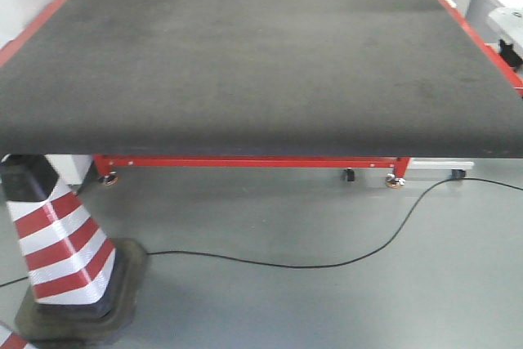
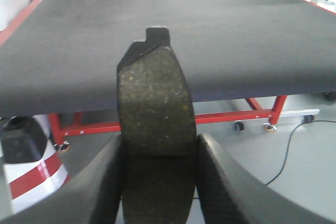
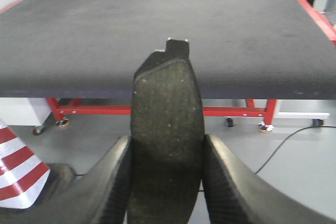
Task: Move and align brake pads A on conveyor
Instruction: 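Approach the conveyor belt and stop, holding both brake pads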
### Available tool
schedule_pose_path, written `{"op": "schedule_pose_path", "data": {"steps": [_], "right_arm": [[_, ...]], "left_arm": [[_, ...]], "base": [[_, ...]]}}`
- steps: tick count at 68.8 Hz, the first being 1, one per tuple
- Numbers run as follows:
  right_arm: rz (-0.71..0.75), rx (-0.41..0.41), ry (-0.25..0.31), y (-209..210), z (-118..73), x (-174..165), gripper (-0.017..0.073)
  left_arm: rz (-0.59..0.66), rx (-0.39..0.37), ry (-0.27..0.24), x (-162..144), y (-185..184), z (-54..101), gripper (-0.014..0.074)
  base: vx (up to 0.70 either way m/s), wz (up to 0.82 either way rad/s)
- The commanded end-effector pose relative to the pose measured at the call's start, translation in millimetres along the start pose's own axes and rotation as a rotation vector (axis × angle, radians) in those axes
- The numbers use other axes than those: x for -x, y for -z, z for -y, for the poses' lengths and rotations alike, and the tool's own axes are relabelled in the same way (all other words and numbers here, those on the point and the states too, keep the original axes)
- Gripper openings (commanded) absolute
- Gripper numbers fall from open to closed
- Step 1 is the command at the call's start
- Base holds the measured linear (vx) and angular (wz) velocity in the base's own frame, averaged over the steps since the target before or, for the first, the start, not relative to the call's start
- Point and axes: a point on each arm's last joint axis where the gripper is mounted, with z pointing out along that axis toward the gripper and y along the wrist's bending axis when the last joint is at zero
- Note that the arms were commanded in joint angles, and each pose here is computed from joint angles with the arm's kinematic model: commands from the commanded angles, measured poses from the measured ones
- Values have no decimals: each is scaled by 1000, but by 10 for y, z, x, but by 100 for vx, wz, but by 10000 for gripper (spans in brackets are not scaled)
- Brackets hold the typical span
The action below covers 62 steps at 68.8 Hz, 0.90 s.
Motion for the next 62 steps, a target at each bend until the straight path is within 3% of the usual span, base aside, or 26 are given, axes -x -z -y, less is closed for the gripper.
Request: {"op": "schedule_pose_path", "data": {"steps": [1, 27, 62], "right_arm": [[121, 7, 12, 40, -13, 181, -7], [121, 7, 12, 40, -13, 181, -7], [121, 7, 12, 40, -13, 181, -7]], "left_arm": [[123, -1, 16, 181, 22, 2, -6], [123, -1, 16, 181, 22, 2, -6], [123, -1, 16, 181, 22, 2, -6]], "base": [[10, -24], [15, -14], [31, 9]]}}
